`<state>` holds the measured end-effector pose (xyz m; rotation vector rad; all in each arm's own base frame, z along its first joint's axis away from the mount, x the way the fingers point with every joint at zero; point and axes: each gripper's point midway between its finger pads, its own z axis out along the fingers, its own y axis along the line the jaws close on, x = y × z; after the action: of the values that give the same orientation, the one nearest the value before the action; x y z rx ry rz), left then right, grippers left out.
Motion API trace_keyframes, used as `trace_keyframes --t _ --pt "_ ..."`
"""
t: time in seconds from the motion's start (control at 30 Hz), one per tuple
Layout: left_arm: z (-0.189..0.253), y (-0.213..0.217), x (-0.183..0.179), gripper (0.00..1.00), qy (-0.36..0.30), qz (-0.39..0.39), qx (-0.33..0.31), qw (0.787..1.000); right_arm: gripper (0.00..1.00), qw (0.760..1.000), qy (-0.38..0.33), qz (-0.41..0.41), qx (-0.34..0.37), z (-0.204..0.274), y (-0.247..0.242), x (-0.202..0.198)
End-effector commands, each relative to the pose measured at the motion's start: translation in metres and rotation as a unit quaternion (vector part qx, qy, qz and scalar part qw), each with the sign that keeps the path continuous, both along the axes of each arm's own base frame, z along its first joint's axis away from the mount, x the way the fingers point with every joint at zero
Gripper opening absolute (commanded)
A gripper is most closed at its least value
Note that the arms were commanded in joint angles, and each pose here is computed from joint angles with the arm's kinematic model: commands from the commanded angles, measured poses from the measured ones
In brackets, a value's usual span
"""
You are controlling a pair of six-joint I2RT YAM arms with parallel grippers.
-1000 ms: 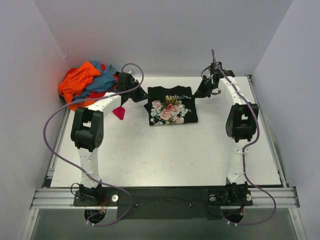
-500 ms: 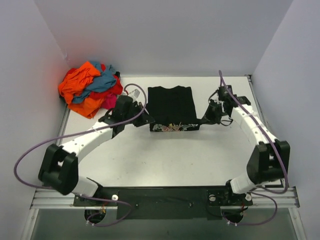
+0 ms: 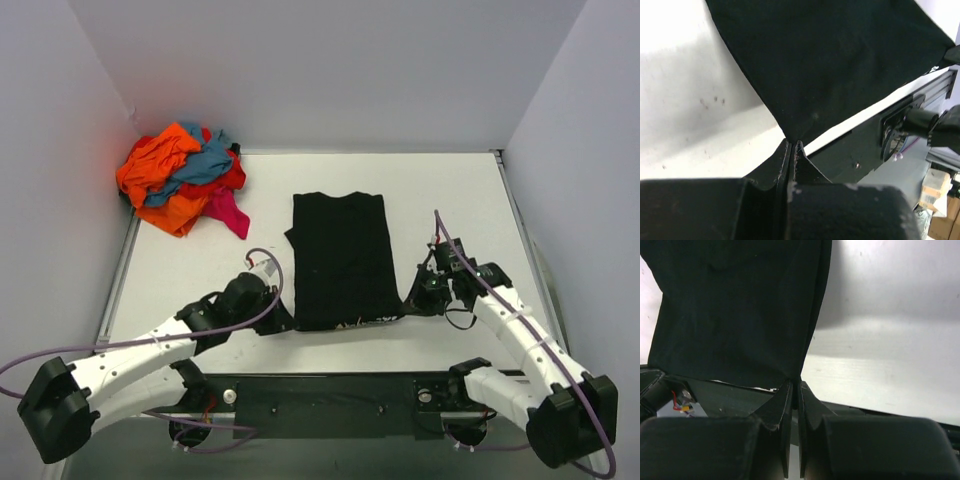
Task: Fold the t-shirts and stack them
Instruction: Fold the long partially folded tshirt into a neat square
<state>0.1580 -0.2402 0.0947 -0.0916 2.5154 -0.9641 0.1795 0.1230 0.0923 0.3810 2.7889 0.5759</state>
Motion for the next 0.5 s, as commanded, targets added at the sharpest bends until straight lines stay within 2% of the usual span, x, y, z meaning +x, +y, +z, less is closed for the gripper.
trace_keyframes --t 0.0,0.13,0.23,0.47 --pt "-0.008 0.0 -0.028 0.0 0.026 0.015 -0.007 1.0 0.0 1.0 0.028 -0.01 -0.006 -0.01 -0.006 -0.038" --pt "-0.012 -0.004 -0.054 0.0 0.033 -0.001 0.006 0.999 0.0 0.999 0.033 -0.016 0.007 -0.016 -0.006 -0.058" --pt "-0.005 -0.004 -0.062 0.0 0.027 -0.009 0.014 0.999 0.0 1.0 0.011 -0.022 0.009 -0.004 -0.006 -0.051" --pt "0.061 -0.007 -0.019 0.0 -0.05 0.016 0.011 0.999 0.0 0.998 -0.055 -0.017 -0.025 0.043 -0.008 -0.004"
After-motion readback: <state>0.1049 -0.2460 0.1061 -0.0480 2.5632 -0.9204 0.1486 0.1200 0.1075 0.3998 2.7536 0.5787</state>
